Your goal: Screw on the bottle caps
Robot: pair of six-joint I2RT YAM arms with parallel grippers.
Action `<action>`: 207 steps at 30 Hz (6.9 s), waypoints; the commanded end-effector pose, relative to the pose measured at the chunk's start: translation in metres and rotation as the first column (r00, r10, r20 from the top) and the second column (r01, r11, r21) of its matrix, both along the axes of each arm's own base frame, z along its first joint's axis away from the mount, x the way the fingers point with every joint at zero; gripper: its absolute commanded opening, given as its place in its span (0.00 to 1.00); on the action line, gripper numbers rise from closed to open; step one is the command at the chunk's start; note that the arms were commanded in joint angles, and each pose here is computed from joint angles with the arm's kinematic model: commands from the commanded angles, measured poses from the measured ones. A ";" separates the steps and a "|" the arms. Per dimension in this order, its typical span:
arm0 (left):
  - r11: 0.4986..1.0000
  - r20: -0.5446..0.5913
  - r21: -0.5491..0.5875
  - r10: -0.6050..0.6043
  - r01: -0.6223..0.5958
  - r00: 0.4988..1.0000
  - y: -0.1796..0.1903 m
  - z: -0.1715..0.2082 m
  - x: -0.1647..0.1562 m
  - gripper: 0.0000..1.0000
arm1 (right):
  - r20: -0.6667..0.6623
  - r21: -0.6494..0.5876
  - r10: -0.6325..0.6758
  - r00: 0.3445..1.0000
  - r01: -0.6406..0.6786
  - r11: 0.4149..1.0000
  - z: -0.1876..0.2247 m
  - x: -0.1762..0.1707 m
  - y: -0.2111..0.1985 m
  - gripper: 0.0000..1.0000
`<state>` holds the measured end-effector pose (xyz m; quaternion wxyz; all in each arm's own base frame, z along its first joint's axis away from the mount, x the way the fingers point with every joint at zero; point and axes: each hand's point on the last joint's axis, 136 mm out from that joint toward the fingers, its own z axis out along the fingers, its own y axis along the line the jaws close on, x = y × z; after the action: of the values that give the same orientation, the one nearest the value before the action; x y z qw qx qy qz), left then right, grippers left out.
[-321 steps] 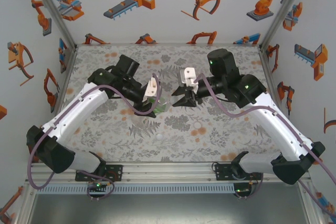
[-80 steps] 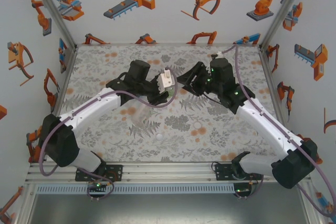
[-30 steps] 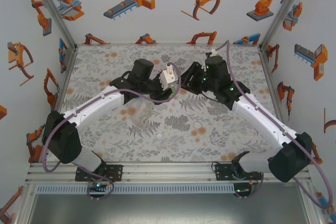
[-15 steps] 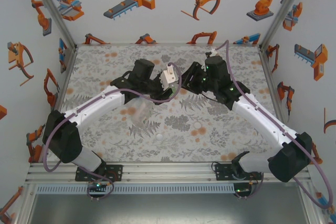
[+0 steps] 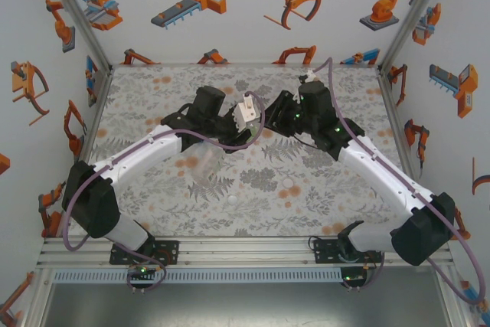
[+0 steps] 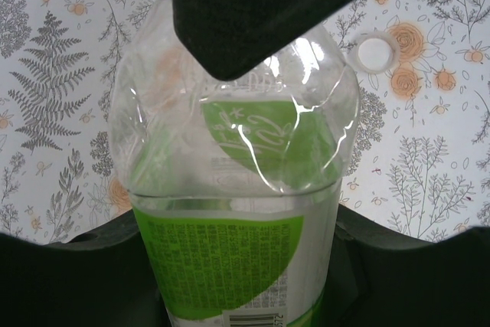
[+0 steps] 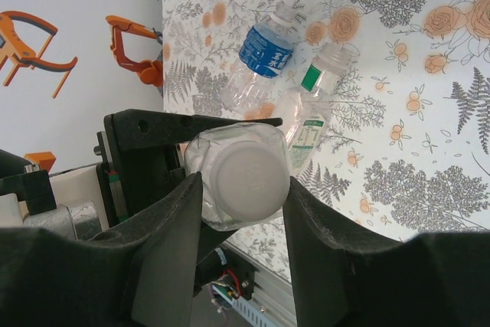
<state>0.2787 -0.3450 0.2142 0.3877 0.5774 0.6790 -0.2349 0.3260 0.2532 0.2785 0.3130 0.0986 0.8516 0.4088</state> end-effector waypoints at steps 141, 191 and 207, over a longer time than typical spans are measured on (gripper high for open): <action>0.929 -0.038 -0.141 0.341 -0.343 0.939 0.077 0.044 0.010 0.83 | 0.828 -0.411 0.099 0.552 0.477 0.777 -0.107 0.188 -0.123 0.69; 0.579 -0.349 0.411 0.813 -0.704 0.466 0.144 -0.097 0.009 0.84 | 0.653 -0.394 0.156 0.741 0.156 0.906 -0.056 0.034 -0.113 0.73; 0.586 -0.321 0.448 0.810 -0.675 0.491 0.130 -0.124 0.037 0.86 | 0.591 -0.412 0.176 0.787 0.107 0.905 -0.041 0.009 -0.114 0.72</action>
<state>0.3094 -0.2118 0.0931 0.1791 0.1715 0.9643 -0.0926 0.3435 0.1394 0.2299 0.5749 -0.1280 0.7765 0.2242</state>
